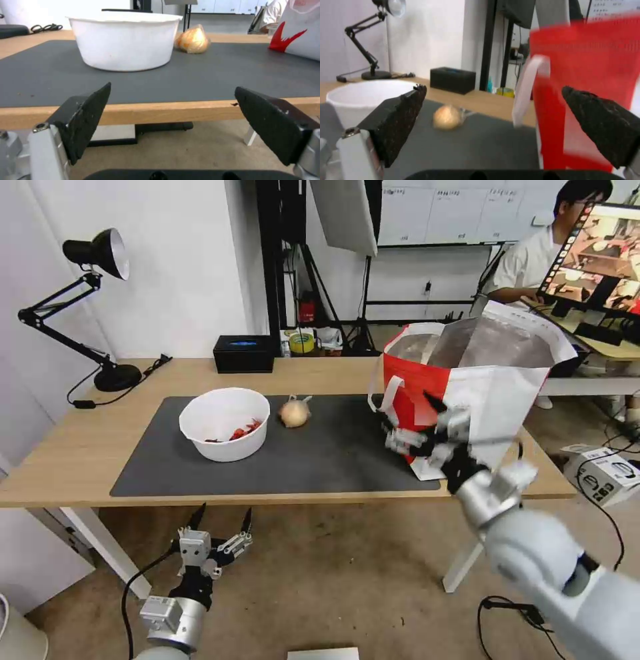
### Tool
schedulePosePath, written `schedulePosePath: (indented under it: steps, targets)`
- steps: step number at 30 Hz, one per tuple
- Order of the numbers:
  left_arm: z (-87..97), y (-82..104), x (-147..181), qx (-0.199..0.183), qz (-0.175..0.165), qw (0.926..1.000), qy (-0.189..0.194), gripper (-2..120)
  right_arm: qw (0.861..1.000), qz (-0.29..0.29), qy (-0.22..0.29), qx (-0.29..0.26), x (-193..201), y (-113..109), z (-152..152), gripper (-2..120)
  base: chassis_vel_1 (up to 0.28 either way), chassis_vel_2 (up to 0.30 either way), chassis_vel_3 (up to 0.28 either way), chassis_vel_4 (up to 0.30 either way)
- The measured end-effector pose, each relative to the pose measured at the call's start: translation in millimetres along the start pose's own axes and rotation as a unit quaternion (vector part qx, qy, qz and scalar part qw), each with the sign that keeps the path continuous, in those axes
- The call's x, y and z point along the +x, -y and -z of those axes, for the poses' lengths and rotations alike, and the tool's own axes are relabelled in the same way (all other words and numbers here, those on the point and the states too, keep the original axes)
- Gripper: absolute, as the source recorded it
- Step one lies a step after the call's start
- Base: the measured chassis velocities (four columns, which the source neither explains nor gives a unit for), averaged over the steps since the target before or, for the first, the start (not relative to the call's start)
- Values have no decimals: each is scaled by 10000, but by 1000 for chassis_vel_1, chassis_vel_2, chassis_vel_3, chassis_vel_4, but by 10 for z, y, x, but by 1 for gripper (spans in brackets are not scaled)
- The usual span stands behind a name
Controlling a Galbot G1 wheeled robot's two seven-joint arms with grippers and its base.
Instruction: Pick up the trash from the table and place it into the takeout bag.
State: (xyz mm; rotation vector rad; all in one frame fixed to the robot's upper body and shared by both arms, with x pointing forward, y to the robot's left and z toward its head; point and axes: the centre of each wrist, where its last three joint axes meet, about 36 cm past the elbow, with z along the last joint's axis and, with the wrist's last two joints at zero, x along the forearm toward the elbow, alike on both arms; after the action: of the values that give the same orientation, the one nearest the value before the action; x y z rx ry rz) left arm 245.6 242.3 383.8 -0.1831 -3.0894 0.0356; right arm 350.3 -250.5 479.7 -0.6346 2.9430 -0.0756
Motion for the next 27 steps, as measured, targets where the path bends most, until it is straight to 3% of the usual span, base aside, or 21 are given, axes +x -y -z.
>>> schedulePosePath:
  steps: [5,13,27]
  targets:
    - [-47,-9,7,-11,21,10000,10,100,9997,-181,-172,-67,354,-244,-505,100,0,0,0,0]
    - [-95,-60,23,-67,70,10000,0,100,9969,-363,-607,-345,748,-602,-1065,100,0,0,0,0]
    - [-149,-88,50,-113,71,9999,-103,100,9945,-504,-729,-551,804,-721,-1268,100,0,0,0,0]
